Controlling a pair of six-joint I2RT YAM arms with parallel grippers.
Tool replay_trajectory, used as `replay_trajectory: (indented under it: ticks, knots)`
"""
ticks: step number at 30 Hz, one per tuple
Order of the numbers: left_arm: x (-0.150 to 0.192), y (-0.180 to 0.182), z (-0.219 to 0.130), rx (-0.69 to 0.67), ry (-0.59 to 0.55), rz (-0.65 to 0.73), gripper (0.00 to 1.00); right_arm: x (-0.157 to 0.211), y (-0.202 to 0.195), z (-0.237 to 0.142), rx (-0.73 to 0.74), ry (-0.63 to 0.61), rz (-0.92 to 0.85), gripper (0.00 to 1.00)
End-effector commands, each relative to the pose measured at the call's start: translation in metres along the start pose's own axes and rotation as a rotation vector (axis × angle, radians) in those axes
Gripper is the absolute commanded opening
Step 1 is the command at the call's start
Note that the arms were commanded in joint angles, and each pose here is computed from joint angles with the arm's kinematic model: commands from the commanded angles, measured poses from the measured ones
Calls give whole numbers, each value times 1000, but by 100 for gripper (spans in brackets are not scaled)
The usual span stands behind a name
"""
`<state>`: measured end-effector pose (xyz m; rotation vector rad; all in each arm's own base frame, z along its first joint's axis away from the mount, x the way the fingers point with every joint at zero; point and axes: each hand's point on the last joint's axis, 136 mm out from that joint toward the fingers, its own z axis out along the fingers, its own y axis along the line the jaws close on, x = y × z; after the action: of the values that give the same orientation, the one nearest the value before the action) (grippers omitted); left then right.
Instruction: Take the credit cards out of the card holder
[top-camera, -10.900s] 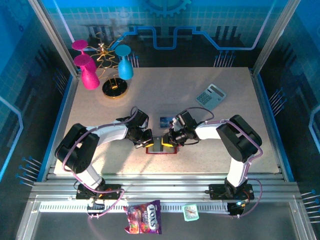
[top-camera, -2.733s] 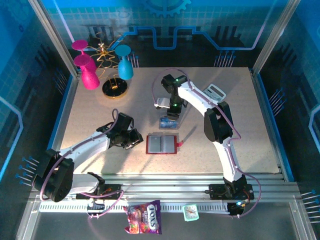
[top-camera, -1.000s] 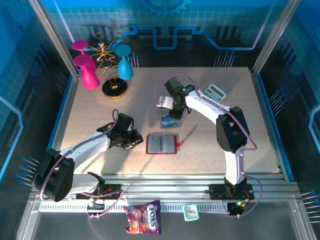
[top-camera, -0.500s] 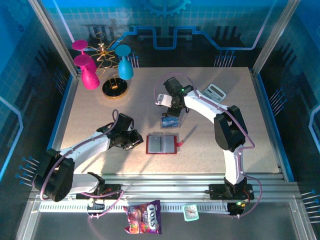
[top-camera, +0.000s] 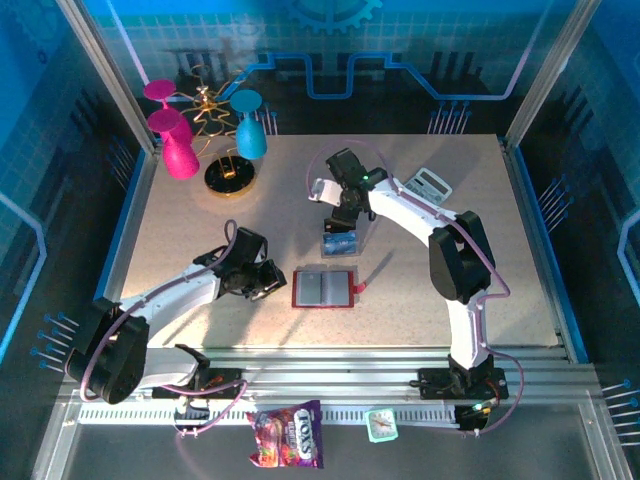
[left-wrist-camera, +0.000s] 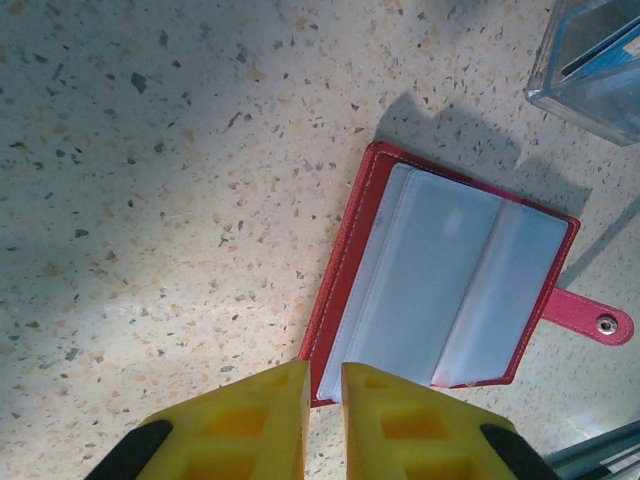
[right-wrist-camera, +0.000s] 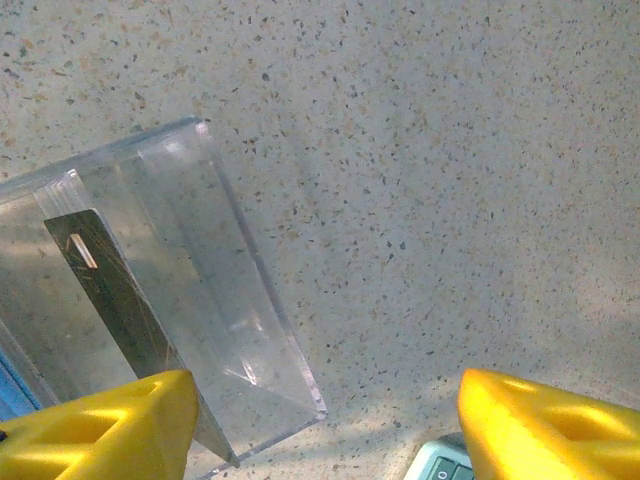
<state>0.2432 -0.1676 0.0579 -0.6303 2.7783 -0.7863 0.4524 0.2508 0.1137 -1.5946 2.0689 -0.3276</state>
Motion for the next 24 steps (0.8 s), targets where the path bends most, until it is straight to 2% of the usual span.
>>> replay_trajectory:
  ticks: [1, 18, 24]
  knots:
    - [1, 1, -3, 12, -2, -8, 17, -7, -11, 3, 27, -10, 14, 71]
    - [0, 2, -2, 7, -2, -10, 17, -3, 13, 20, -83, 13, -22, 71]
    - [0, 2, -2, 8, -2, -12, 17, -7, 9, 9, -69, -5, -18, 71]
